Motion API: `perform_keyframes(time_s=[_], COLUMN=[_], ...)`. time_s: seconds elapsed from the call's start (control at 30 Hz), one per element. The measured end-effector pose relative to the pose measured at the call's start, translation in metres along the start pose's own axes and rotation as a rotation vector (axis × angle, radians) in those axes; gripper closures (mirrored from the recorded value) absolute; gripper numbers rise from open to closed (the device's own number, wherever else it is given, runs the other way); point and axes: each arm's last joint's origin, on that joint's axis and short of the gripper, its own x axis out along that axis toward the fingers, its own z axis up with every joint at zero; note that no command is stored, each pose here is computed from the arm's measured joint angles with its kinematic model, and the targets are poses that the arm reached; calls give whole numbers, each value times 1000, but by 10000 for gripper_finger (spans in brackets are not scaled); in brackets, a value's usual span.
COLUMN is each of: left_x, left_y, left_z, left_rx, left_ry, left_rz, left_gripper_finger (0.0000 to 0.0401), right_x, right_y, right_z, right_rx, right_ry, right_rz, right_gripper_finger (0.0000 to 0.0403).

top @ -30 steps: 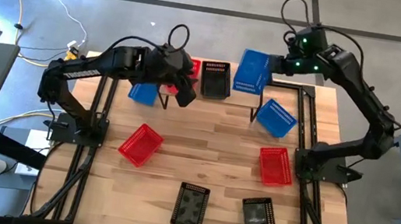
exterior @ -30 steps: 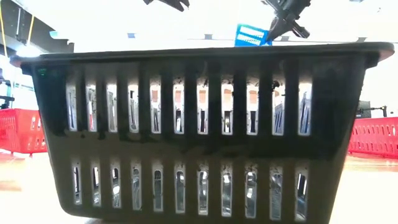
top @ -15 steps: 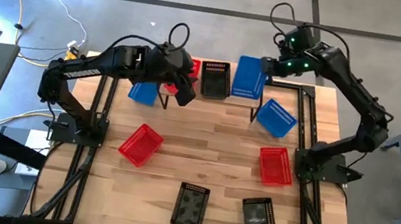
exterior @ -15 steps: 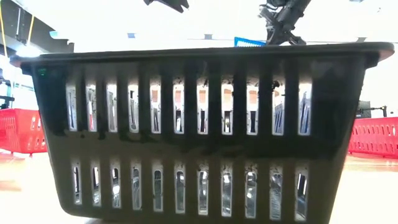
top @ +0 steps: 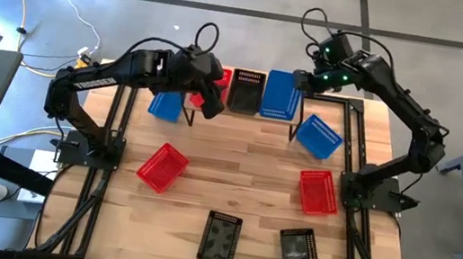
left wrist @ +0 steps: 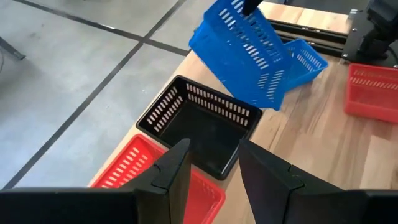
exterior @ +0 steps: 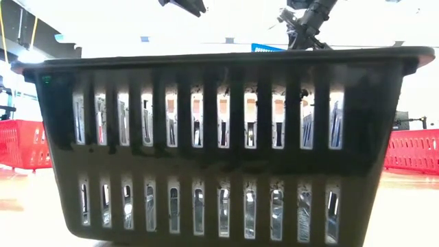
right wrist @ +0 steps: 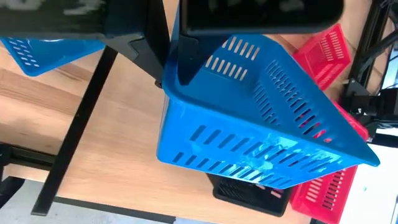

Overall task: Stack baskets on shelf by color
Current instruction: Put the bottom blue bin on the shelf

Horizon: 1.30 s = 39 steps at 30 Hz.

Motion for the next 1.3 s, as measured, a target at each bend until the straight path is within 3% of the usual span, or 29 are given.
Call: perform_keyframes(time_s=[0.3,0.53,0.8,1.3], left_x=[3,3,3,3], left_y=[7,7,7,7], left_z=[0,0,0,0], left_rx=[-16,-6,17,36], left_ry=[7,7,7,7], left_rz=[-7,-6,-5,-3], left_gripper_finger=[274,275,275,274], right_x=[-7,-28,-12,5], right_y=[-16,-9,-10,-11], right_z=[9,17,21,22], right_rx=[47,29,78,134], right_ry=[-14,-81,73,171], right_rz=[-14,-10,-80,-81], right_gripper_finger=[403,403,403,403])
